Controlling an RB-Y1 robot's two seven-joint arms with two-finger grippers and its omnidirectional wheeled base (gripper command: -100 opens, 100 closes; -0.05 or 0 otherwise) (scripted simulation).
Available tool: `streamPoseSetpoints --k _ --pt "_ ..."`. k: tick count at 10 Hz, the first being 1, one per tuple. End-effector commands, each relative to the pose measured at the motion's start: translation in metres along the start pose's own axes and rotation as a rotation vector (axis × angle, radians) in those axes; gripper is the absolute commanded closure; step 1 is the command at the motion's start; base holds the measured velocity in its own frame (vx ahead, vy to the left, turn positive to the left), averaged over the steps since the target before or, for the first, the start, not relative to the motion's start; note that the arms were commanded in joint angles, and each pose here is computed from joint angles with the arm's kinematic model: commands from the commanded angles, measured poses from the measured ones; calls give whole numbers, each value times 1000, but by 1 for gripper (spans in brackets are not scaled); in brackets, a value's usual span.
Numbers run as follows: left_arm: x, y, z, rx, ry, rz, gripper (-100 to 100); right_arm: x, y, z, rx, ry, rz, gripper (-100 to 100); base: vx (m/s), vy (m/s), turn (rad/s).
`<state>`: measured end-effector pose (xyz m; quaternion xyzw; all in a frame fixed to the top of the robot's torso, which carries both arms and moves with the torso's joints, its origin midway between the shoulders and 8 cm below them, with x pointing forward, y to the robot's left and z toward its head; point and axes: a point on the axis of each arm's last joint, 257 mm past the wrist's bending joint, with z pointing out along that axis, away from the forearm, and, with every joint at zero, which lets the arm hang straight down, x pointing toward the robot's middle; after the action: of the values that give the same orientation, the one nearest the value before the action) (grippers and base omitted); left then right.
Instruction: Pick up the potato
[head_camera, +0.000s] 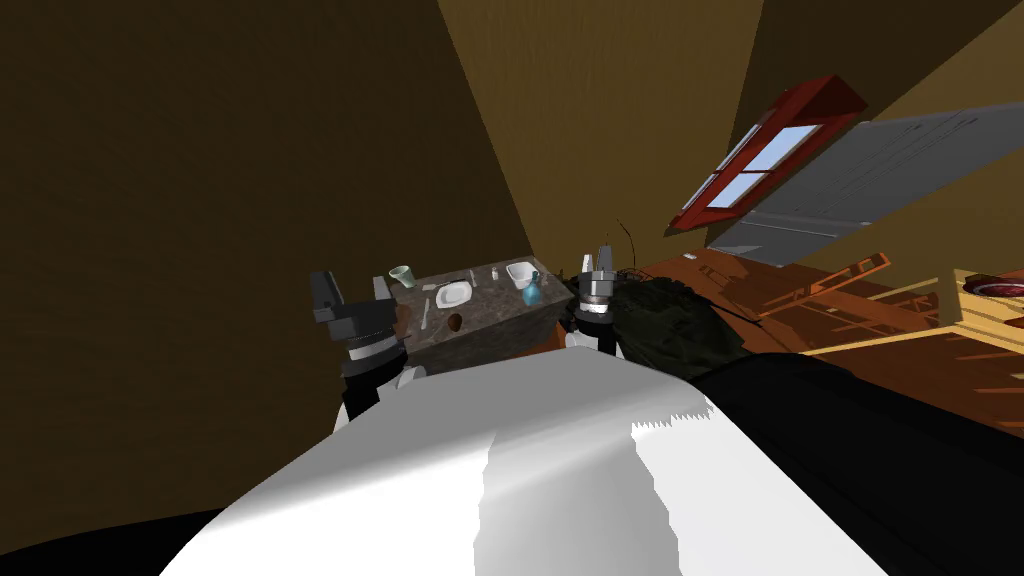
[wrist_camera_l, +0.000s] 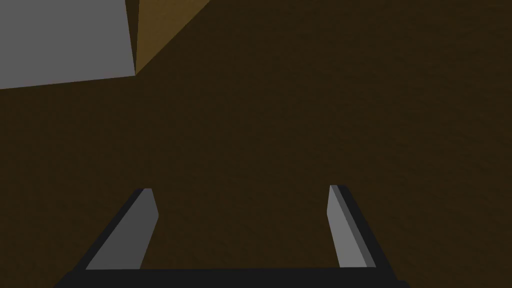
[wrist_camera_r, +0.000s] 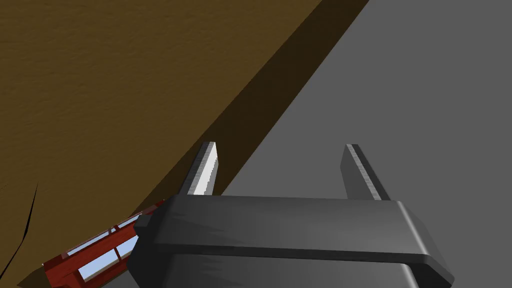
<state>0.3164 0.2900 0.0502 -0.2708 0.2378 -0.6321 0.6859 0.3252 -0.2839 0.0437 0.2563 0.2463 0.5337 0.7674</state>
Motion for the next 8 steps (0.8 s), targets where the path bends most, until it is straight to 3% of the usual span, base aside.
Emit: streamPoseSetpoints --k 1,6,7,8 --pt "7 6 -3 -18 30 -38 -100 0 0 0 0 0 0 0 -35 -30 -123" --pt "35 37 -24 -118 114 -221 -100 0 0 0 0 0 0 0 -95 -75 -166" --pt "36 37 -24 -120 122 -218 -100 0 0 0 0 0 0 0 -78 -67 -64" --pt "44 46 -32 -154 142 -266 -100 0 0 0 0 0 0 0 -74 -54 -128"
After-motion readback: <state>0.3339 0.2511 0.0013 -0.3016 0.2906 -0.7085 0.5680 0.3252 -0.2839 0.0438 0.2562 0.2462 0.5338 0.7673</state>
